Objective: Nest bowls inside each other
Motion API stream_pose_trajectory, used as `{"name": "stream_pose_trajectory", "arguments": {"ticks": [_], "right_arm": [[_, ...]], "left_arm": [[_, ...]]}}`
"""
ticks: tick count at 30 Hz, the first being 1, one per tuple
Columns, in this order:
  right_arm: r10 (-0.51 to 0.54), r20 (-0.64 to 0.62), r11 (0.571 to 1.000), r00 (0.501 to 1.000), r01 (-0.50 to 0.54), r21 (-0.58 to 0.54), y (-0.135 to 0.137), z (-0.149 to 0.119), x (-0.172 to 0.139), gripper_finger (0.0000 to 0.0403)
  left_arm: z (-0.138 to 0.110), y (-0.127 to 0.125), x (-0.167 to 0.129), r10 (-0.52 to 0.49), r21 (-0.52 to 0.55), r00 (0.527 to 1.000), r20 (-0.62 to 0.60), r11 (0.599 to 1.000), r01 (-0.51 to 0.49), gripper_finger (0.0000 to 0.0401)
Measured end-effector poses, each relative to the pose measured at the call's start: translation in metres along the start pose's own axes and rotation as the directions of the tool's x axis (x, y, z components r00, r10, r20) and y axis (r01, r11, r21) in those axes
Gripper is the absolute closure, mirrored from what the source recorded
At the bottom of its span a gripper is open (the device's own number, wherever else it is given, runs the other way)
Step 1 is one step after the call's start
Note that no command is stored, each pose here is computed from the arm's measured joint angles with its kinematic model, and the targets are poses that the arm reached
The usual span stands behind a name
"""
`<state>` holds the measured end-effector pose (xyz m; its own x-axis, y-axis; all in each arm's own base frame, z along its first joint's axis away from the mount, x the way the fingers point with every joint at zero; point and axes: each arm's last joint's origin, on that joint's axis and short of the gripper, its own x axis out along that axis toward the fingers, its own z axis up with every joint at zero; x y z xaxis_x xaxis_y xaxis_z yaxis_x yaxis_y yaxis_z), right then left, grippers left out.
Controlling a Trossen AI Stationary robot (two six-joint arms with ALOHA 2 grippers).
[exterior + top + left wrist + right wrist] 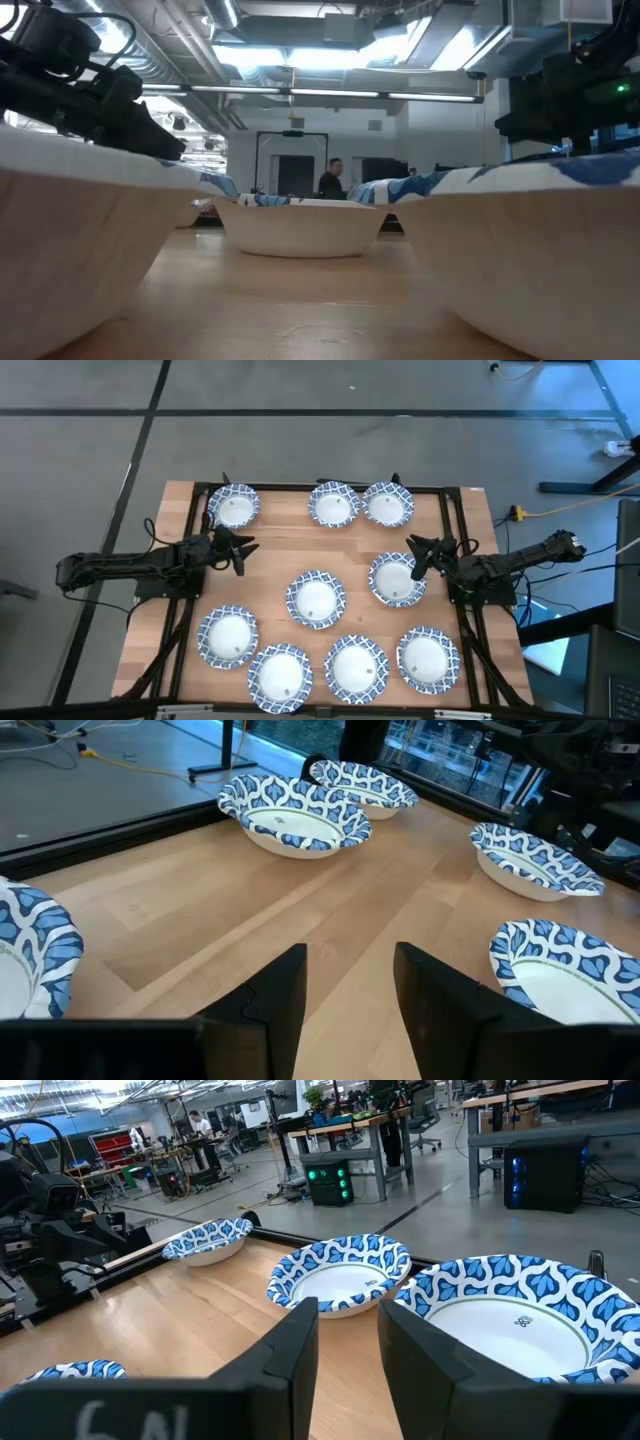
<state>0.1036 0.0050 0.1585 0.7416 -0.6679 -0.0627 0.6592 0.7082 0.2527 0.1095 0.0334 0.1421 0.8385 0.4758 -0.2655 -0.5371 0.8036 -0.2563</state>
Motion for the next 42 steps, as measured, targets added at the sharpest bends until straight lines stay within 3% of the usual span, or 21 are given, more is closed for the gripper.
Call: {"name": "stream_pose_trajectory", "arguments": {"ticks": [24, 33, 42], "right_arm": [[-0.001, 0.000, 1.000, 1.000, 0.001, 0.000, -0.0001, 0.0000, 0.0001, 0.0295], [0.015, 0.001, 0.998, 1.000, -0.015, 0.062, 0.0006, 0.0009, 0.0002, 0.0295], [0.038, -0.004, 0.999, 0.999, -0.038, 0.020, 0.0014, 0.0011, 0.0003, 0.0293]], "left_arm": [[-0.0001, 0.0000, 0.0000, 0.000, 0.000, 1.000, 0.000, 1.000, 0.000, 0.0255], [0.0000, 0.0000, 0.0000, 0.000, 0.000, 1.000, 0.000, 1.000, 0.000, 0.0255], [-0.0001, 0.0000, 0.0000, 0.000, 0.000, 1.000, 0.000, 1.000, 0.000, 0.0255]]}}
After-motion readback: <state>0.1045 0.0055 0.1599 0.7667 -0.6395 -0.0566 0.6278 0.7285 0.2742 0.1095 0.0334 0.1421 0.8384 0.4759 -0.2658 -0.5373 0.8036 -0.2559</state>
